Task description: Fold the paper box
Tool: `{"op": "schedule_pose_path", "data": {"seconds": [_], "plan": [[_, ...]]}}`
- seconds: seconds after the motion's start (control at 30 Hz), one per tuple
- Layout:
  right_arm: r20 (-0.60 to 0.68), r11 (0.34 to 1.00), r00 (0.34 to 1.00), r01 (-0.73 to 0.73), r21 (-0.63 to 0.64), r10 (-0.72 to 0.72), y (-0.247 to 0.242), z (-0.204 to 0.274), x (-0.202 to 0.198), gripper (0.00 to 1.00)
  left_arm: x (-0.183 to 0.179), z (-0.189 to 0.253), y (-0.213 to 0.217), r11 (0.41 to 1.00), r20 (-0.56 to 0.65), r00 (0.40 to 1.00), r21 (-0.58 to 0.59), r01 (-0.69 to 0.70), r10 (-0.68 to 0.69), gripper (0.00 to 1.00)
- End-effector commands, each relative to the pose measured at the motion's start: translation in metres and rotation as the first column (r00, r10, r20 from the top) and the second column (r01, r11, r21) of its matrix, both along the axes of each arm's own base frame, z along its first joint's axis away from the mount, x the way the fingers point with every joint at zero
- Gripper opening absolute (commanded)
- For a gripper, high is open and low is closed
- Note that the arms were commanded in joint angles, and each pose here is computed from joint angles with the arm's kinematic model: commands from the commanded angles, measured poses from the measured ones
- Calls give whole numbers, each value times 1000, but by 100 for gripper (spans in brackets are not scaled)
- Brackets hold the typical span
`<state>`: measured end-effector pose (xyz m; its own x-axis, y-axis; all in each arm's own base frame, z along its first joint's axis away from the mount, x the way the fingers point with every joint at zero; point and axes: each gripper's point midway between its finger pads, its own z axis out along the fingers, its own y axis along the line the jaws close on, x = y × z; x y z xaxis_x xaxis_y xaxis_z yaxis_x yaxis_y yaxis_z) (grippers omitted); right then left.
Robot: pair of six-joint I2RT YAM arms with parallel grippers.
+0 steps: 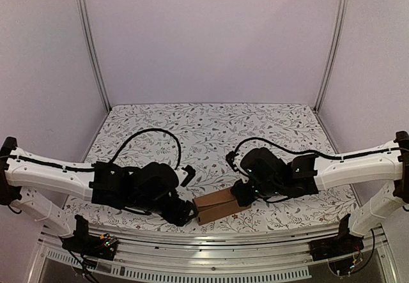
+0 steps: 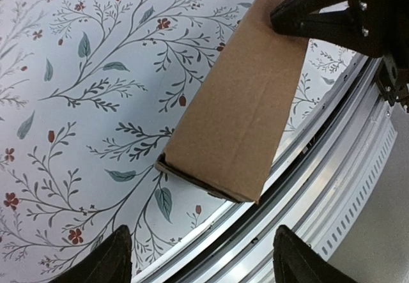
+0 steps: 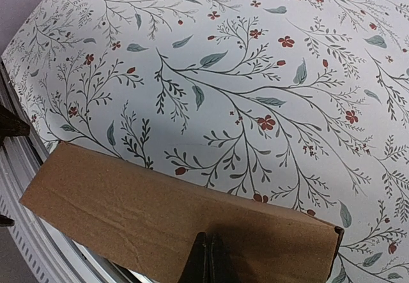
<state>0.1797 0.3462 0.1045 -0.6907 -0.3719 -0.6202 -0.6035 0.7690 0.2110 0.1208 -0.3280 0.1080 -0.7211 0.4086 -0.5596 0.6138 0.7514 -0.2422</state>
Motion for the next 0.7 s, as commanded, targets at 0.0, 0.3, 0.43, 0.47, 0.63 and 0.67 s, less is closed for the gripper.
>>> {"op": "schedule_pose_path", "data": {"seconds": [0.0, 0.3, 0.43, 0.47, 0.63, 0.67], "plan": [[-89, 986, 996, -35, -163, 21, -26, -45, -18, 0, 2, 22, -3, 994, 8, 1000, -111, 24, -23, 75], [-82, 987, 996, -39, -153, 27, -22, -42, -17, 0, 31, 45, -9, 962, 4, 1000, -273, -26, 28, 40], [-81, 988, 996, -38, -151, 26, -23, -40, -18, 0, 37, 48, -23, 944, -12, 1000, -331, -2, -2, 2], [-80, 988, 996, -37, -151, 25, -23, -40, -18, 0, 37, 47, -25, 943, -16, 1000, -334, 4, -10, 0], [-78, 988, 997, -32, -150, 21, -25, -40, -18, 0, 34, 35, -36, 937, -45, 998, -348, 25, -43, 0], [-78, 988, 997, -32, -150, 20, -25, -40, -18, 0, 30, 28, -37, 938, -68, 996, -346, 30, -57, 0]]}}
